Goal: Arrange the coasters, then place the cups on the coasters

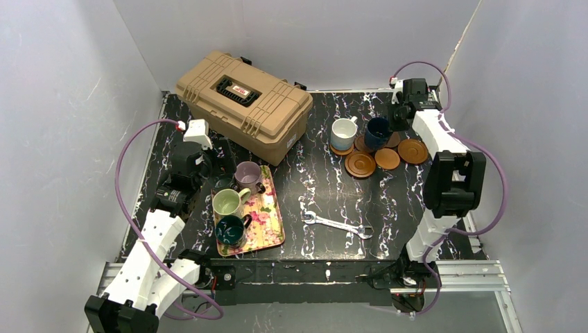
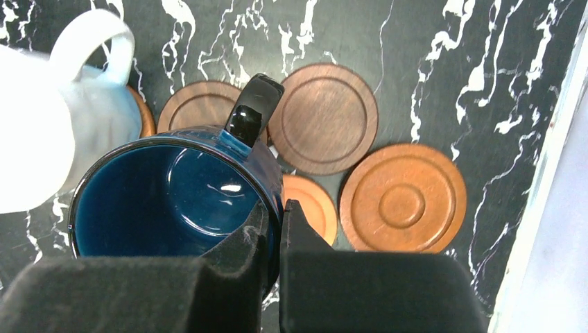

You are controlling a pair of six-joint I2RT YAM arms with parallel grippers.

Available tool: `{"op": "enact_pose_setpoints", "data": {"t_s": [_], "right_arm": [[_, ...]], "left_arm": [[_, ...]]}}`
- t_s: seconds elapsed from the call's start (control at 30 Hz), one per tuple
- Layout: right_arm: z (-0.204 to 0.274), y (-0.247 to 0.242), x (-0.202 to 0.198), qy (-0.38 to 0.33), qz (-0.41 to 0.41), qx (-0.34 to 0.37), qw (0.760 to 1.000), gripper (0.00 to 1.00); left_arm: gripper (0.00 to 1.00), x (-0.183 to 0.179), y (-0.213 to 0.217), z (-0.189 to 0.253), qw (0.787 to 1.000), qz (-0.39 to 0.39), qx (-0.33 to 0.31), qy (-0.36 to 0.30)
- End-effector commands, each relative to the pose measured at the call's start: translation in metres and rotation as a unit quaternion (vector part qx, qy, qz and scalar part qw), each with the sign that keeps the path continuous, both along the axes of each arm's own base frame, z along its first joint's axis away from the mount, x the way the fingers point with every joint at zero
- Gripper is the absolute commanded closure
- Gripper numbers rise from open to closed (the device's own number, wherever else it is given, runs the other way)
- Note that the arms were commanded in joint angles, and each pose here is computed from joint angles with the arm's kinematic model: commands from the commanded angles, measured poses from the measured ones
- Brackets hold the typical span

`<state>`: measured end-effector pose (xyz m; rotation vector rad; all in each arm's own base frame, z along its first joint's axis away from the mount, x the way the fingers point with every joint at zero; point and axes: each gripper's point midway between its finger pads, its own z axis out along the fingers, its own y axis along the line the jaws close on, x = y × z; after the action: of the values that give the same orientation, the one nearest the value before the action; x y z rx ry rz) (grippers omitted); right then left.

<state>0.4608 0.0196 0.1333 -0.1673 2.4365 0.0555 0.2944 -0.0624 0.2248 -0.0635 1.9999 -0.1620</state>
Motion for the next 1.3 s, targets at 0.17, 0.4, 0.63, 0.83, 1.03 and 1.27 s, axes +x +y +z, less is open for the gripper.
{"op": "enact_pose_setpoints", "data": {"t_s": [0.17, 0.4, 0.63, 0.83, 1.03, 1.27], "right_arm": [[0.022, 0.004, 0.049, -0.052, 0.048, -0.018, 0.997, 0.99], [0.010, 0.010, 0.055, -0.043, 0.064, -0.013, 0.997, 0.99], [0.002, 0.017, 0.059, -0.033, 0.068, -0.016, 0.997, 0.99], [-0.003, 0.023, 0.060, -0.028, 0.069, -0.021, 0.997, 0.99], [-0.007, 0.029, 0.060, -0.025, 0.072, -0.027, 0.997, 0.99], [-0.013, 0.028, 0.060, -0.020, 0.068, -0.032, 0.997, 0.99]], "left_arm": [[0.02, 0.000, 0.001, 0.005, 1.000, -0.001, 0.007, -0.005], [0.02, 0.001, 0.001, 0.003, 1.000, 0.000, 0.008, -0.002], [0.02, 0.002, 0.001, 0.003, 1.000, 0.000, 0.009, -0.001], [0.02, 0.002, 0.001, 0.004, 1.000, 0.000, 0.009, -0.002], [0.02, 0.001, 0.001, 0.005, 1.000, -0.001, 0.009, -0.003], [0.02, 0.001, 0.001, 0.005, 1.000, 0.000, 0.009, -0.004]]}}
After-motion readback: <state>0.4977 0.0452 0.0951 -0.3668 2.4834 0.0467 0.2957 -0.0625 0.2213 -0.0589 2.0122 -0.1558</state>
